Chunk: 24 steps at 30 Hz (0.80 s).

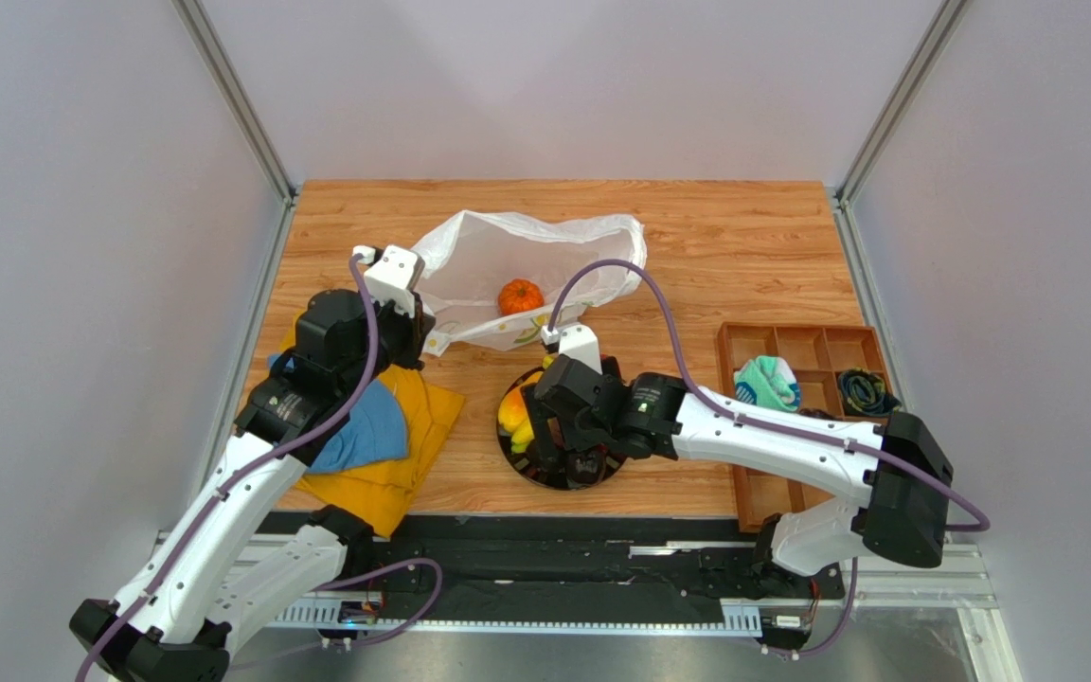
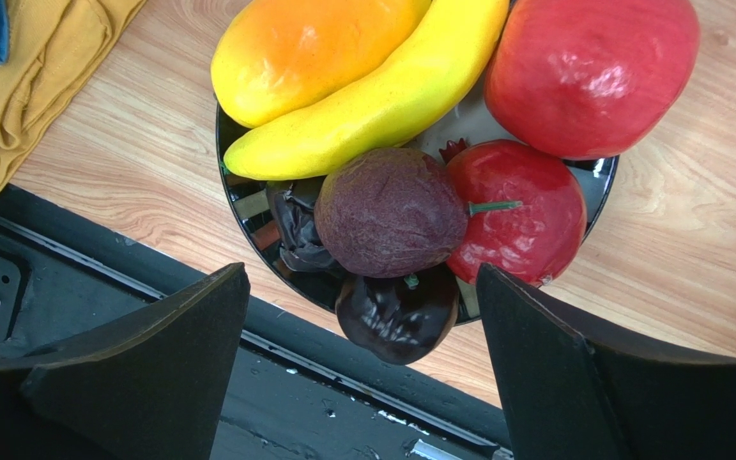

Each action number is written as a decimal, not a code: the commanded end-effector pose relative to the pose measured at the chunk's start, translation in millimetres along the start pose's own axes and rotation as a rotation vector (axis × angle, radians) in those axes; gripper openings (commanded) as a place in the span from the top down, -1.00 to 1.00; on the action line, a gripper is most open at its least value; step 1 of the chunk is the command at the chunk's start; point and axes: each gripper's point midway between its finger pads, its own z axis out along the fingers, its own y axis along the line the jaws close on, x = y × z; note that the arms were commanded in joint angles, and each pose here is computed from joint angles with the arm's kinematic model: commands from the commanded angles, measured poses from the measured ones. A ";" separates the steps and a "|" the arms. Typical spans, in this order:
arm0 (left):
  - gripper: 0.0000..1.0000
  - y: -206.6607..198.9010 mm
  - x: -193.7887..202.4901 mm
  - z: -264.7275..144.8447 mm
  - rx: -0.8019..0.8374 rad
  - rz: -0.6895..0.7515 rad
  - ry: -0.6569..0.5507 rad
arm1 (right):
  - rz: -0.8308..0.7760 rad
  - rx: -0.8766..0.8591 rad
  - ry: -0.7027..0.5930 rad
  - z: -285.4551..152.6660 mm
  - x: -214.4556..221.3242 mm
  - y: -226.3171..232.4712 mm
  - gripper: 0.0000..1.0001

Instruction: Place the fruits into the plastic bag

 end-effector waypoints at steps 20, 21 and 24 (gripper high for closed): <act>1.00 -2.8 -17.6 -5.5 0.011 -0.009 -0.037 | -0.003 0.119 0.010 27.6 -1.8 -0.1 -0.77; 1.00 -3.1 -18.6 -5.6 0.012 -0.009 -0.040 | -0.008 0.128 0.010 28.5 -1.7 -1.6 -0.76; 1.00 -3.1 -18.2 -5.7 0.012 -0.009 -0.039 | -0.013 0.147 0.013 29.4 -0.7 -4.6 -0.73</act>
